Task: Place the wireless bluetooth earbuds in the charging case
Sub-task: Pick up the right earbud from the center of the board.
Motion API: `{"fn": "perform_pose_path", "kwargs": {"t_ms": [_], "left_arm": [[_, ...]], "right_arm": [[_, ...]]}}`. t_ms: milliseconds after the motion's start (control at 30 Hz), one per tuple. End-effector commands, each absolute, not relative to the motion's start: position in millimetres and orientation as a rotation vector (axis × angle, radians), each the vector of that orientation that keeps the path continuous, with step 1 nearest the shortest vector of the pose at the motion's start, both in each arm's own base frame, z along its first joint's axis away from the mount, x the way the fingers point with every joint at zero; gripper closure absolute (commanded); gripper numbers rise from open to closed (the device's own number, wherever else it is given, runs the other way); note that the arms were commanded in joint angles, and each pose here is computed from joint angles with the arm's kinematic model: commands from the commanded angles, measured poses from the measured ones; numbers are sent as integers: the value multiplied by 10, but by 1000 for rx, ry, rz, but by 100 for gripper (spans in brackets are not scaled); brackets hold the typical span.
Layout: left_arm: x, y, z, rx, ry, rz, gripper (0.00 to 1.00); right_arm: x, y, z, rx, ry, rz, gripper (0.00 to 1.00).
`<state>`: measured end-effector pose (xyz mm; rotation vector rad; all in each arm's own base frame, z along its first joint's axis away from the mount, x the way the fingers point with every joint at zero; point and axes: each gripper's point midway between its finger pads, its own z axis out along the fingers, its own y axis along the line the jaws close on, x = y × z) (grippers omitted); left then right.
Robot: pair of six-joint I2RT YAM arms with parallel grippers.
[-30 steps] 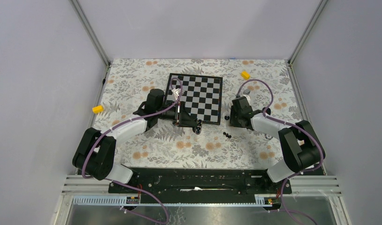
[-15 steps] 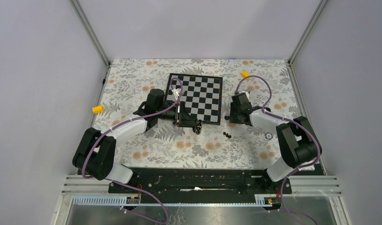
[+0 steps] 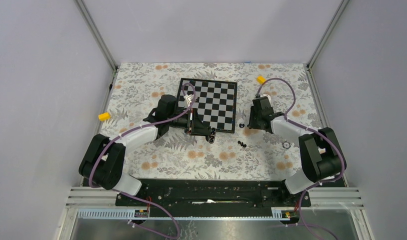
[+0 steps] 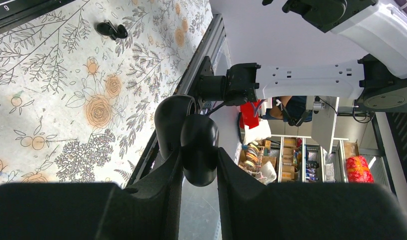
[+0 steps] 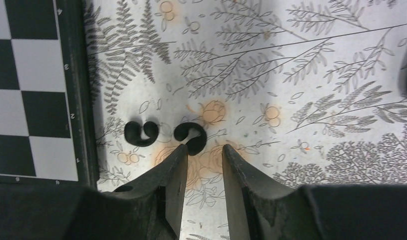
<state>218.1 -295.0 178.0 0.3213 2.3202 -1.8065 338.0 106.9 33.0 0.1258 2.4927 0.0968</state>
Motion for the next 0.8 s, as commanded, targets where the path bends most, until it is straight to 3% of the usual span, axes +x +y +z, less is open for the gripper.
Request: {"fn": "perform_pose_path", "kwargs": {"t_ms": [0,767], "left_arm": [[2268,-3019,1988,396,2223,-1806,93],[2252,-3025,1959,396,2230,-1806,93]], "right_arm": [[3556,949,427,139,2460,60,61],[3458,1135,165,59,2572,185,61]]}}
